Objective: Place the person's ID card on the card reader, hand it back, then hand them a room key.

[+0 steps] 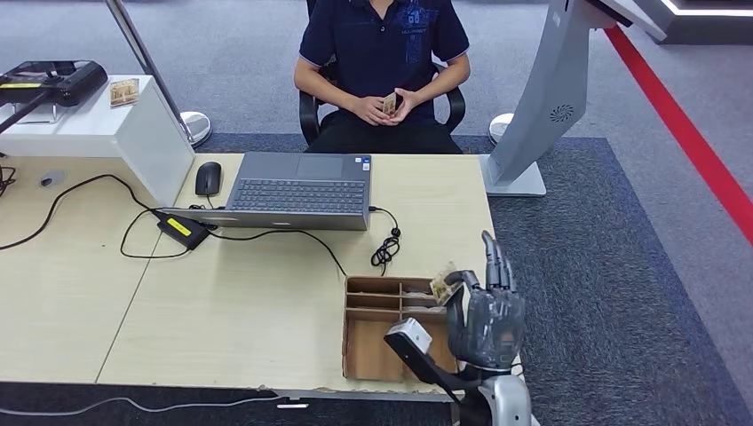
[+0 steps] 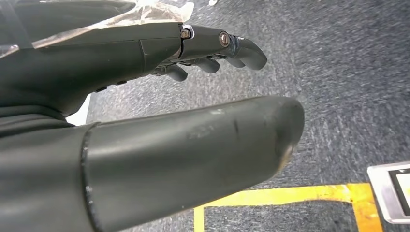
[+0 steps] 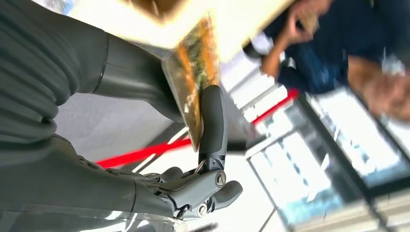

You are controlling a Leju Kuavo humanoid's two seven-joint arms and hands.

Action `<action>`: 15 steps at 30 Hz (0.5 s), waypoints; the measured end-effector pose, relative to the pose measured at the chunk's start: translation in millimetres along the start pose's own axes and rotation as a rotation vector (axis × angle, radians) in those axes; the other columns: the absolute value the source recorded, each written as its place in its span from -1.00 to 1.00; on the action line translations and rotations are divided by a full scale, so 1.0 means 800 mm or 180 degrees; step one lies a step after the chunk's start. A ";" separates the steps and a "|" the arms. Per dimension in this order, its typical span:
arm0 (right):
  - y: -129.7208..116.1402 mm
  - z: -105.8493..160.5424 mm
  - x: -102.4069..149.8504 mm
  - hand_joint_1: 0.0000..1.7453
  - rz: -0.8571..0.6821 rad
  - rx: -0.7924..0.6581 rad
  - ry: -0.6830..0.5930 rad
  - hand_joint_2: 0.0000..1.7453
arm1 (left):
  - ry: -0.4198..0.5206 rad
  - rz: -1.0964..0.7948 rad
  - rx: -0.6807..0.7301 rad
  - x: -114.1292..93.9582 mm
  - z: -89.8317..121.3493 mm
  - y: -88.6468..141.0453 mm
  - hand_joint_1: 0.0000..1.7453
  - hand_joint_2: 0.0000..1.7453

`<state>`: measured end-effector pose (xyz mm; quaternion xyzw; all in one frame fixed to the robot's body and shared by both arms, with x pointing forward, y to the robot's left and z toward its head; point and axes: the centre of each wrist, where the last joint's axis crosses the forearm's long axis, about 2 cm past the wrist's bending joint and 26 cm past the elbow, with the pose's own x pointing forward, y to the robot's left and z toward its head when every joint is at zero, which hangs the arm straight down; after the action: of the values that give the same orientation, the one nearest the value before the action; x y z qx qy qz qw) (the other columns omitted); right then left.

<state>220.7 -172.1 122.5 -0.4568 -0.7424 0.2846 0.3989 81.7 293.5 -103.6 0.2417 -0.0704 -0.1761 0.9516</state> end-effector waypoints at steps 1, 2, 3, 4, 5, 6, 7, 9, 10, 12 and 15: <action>-0.012 -0.003 0.001 1.00 -0.0004 -0.0133 0.0043 1.00 | 0.0021 0.0009 0.0000 0.000 0.000 0.000 -1.00 -1.00; -0.025 -0.006 0.001 1.00 -0.0003 -0.0279 0.0099 1.00 | 0.0042 0.0014 -0.0001 -0.001 0.000 0.000 -1.00 -1.00; -0.038 -0.009 0.001 1.00 -0.0003 -0.0418 0.0163 1.00 | 0.0061 0.0017 -0.0002 -0.001 0.000 0.000 -1.00 -1.00; -0.051 -0.011 0.000 1.00 -0.0007 -0.0550 0.0229 1.00 | 0.0076 0.0019 -0.0004 -0.001 0.000 0.000 -1.00 -1.00; -0.064 -0.013 -0.002 1.00 -0.0017 -0.0680 0.0292 1.00 | 0.0090 0.0022 -0.0005 -0.001 0.000 -0.001 -1.00 -1.00; -0.076 -0.015 -0.003 1.00 -0.0035 -0.0788 0.0350 1.00 | 0.0100 0.0026 -0.0005 -0.001 0.000 -0.001 -1.00 -1.00; -0.089 -0.016 -0.006 1.00 -0.0068 -0.0893 0.0400 1.00 | 0.0104 0.0030 -0.0006 -0.001 0.000 0.000 -1.00 -1.00; -0.109 -0.017 -0.010 1.00 -0.0171 -0.1056 0.0426 1.00 | 0.0119 0.0042 -0.0009 -0.001 0.000 0.000 -1.00 -1.00; -0.117 -0.018 -0.013 1.00 -0.0242 -0.1118 0.0392 1.00 | 0.0133 0.0051 -0.0012 -0.001 0.000 0.000 -1.00 -1.00; -0.124 -0.017 -0.019 1.00 -0.0398 -0.1204 0.0233 1.00 | 0.0166 0.0072 -0.0018 -0.001 0.000 0.000 -1.00 -1.00; -0.124 -0.018 -0.026 1.00 -0.0545 -0.1358 -0.0077 1.00 | 0.0176 0.0084 -0.0020 0.000 0.000 0.000 -1.00 -1.00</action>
<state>193.5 -231.9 201.5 -0.4628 -0.8265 0.0917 0.3071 81.8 293.5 -103.6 0.2425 -0.0467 -0.1570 0.9562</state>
